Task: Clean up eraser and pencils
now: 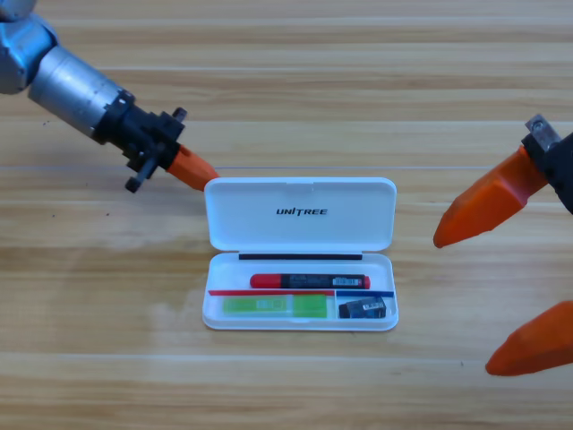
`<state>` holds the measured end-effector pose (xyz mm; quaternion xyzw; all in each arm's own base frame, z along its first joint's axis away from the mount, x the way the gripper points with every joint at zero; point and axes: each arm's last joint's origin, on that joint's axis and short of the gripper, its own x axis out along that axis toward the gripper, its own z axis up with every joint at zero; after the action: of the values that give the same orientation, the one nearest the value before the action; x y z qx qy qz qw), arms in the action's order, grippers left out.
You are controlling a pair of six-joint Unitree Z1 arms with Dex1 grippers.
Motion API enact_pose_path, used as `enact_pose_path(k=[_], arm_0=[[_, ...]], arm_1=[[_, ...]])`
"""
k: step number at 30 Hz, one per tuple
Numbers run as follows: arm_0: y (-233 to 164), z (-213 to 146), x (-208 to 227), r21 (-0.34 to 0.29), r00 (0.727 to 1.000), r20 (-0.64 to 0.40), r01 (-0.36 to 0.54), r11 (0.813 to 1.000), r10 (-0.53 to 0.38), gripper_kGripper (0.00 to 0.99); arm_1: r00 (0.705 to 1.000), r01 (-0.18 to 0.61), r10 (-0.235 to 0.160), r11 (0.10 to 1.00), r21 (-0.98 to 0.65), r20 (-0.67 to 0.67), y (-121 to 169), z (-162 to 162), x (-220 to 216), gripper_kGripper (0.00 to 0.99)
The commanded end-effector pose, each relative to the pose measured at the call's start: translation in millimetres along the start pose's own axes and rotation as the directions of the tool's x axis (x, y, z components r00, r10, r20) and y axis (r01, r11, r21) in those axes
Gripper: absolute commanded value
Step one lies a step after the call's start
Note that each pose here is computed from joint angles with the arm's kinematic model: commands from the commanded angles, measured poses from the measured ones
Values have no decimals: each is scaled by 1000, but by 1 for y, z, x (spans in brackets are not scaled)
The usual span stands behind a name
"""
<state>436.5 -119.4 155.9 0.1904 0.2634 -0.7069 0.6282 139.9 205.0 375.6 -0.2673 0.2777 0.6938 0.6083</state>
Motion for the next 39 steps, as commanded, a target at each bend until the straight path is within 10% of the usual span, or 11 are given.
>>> enact_pose_path(k=[1,39], arm_0=[[2,-1,39,-20,997,0,72,997,-72,0],[-29,40,47,1,994,-15,107,994,-107,0]], arm_1=[[1000,-11,11,999,42,-11,-9,-8,7,930],[1000,-18,18,999,47,-14,-11,-8,10,930]])
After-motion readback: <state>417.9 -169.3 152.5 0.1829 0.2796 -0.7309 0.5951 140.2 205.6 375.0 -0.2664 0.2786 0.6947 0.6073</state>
